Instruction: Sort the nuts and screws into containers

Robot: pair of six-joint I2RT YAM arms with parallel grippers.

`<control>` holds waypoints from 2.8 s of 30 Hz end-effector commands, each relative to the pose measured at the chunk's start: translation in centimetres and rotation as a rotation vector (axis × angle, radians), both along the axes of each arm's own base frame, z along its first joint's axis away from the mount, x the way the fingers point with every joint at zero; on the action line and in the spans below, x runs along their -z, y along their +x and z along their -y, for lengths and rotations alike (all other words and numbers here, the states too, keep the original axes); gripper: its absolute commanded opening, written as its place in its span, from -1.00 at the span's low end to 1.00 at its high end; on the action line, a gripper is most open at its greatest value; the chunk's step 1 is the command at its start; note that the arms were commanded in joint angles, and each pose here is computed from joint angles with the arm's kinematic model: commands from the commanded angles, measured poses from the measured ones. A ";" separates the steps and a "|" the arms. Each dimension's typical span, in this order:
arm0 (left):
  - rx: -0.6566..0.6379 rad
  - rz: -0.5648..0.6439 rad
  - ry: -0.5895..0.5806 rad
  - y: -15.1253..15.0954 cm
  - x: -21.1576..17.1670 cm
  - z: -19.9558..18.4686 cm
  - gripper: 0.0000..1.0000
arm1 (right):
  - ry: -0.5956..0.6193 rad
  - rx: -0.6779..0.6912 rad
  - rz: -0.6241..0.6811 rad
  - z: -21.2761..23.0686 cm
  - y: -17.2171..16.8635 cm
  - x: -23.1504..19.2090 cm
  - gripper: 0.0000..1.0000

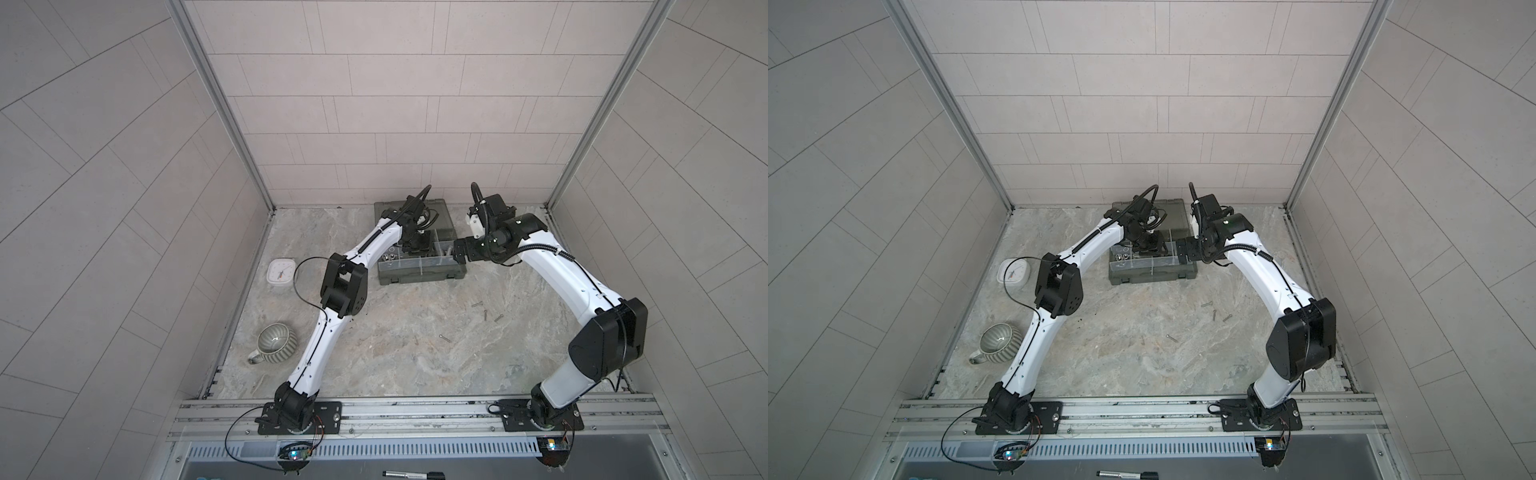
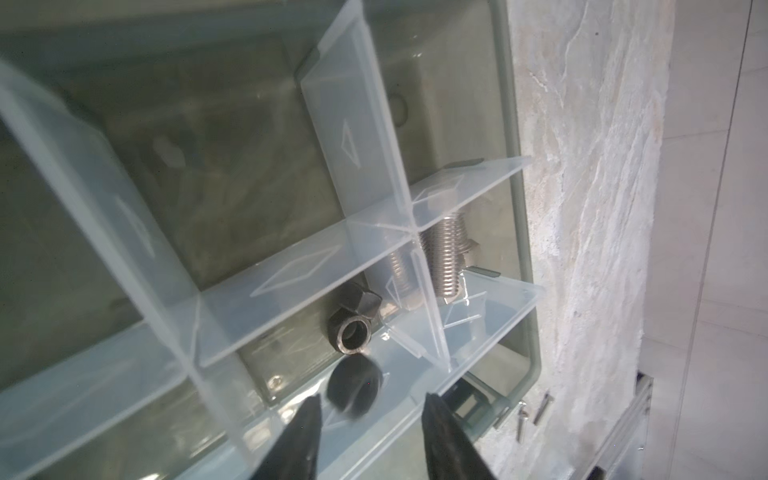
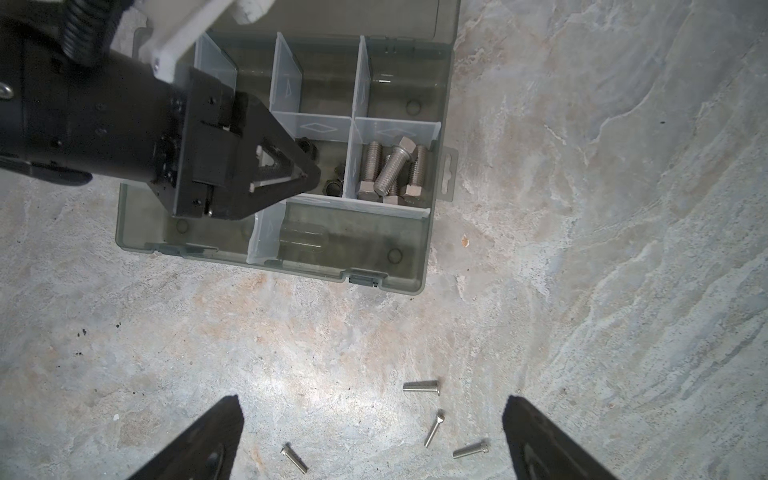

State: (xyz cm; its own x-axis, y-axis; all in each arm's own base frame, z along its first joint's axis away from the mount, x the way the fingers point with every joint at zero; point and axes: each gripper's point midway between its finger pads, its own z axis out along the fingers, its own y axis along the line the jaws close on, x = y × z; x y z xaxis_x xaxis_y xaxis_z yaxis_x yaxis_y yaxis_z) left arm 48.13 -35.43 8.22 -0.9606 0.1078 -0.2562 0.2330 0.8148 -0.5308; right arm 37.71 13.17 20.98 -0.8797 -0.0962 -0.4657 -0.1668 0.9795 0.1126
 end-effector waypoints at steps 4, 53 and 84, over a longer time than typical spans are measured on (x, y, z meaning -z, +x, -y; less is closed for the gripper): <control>-0.039 0.028 -0.025 1.5 -1.2 -0.8 0.37 | -0.033 -0.012 -0.010 0.7 -0.7 -0.2 0.99; -0.141 -0.123 0.333 -7.5 4.1 -17.8 -0.45 | -0.052 0.213 -0.347 1.1 6.1 15.7 -0.28; -0.172 -0.173 0.393 -15.6 4.7 -21.7 -0.94 | -0.054 0.033 -0.403 -4.7 -3.8 14.9 -0.46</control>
State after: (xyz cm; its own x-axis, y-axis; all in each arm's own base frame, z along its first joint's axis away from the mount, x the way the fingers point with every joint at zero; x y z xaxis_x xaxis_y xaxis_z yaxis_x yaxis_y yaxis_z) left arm 35.15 -14.29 4.43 -0.9902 -0.0017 -0.1393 0.0277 0.9776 -0.2087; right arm 34.57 16.85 4.54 -0.9956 -0.0809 -0.0465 -0.0839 0.9942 0.0673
